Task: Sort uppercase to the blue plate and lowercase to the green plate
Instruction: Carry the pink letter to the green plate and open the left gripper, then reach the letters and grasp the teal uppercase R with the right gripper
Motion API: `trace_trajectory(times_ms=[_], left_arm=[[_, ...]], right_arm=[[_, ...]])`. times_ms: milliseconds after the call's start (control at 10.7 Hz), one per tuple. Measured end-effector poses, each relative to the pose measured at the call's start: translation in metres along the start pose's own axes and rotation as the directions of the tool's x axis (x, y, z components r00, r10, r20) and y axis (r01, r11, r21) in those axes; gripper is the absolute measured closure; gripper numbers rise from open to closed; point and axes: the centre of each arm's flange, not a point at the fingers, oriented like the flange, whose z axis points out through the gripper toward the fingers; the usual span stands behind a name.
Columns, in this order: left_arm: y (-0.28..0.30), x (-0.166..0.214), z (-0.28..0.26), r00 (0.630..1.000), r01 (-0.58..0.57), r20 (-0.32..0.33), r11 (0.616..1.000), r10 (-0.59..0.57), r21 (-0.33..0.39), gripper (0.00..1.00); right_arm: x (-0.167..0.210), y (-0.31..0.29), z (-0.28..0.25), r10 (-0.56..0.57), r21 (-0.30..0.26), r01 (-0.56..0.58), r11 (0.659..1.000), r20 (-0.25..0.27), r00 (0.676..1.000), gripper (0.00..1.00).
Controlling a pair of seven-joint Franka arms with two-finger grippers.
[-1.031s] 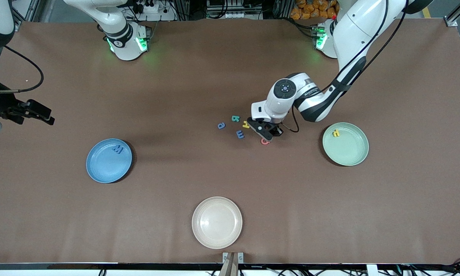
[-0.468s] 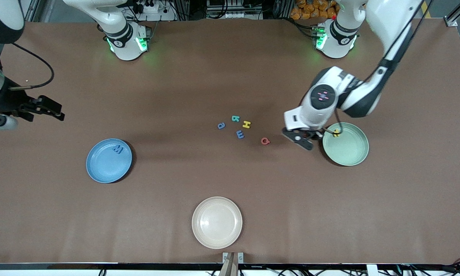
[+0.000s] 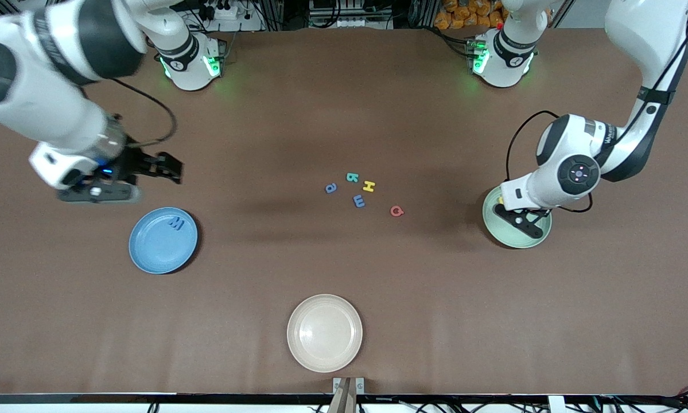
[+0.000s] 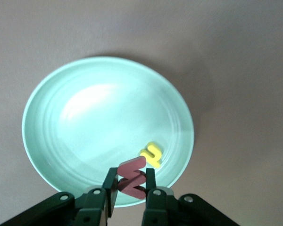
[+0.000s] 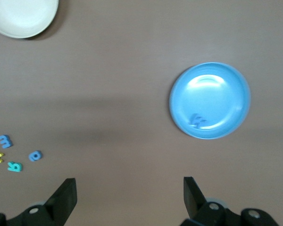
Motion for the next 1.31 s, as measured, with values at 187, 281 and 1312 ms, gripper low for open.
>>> trace_trajectory(times_ms=[187,281,1312], left_arm=[[-0.007,-0.003,0.005,1.0,0.018,-0.003,0.999,-0.018,-0.03,0.68],[-0.007,-0.002,0.003,1.0,0.018,-0.009,0.999,-0.018,-0.029,0.63],[-0.071,-0.01,-0.067,0.992,0.046,-0.117,0.997,-0.052,-0.056,0.0]], right_arm=[[-0.001,-0.065,0.043,0.001,-0.009,-0.001,1.0,0.003,1.0,0.0],[-0.004,-0.094,0.067,0.001,-0.011,-0.001,1.0,0.006,1.0,0.0],[-0.108,-0.314,0.271,0.321,0.015,-0.321,0.947,0.037,0.946,0.05]])
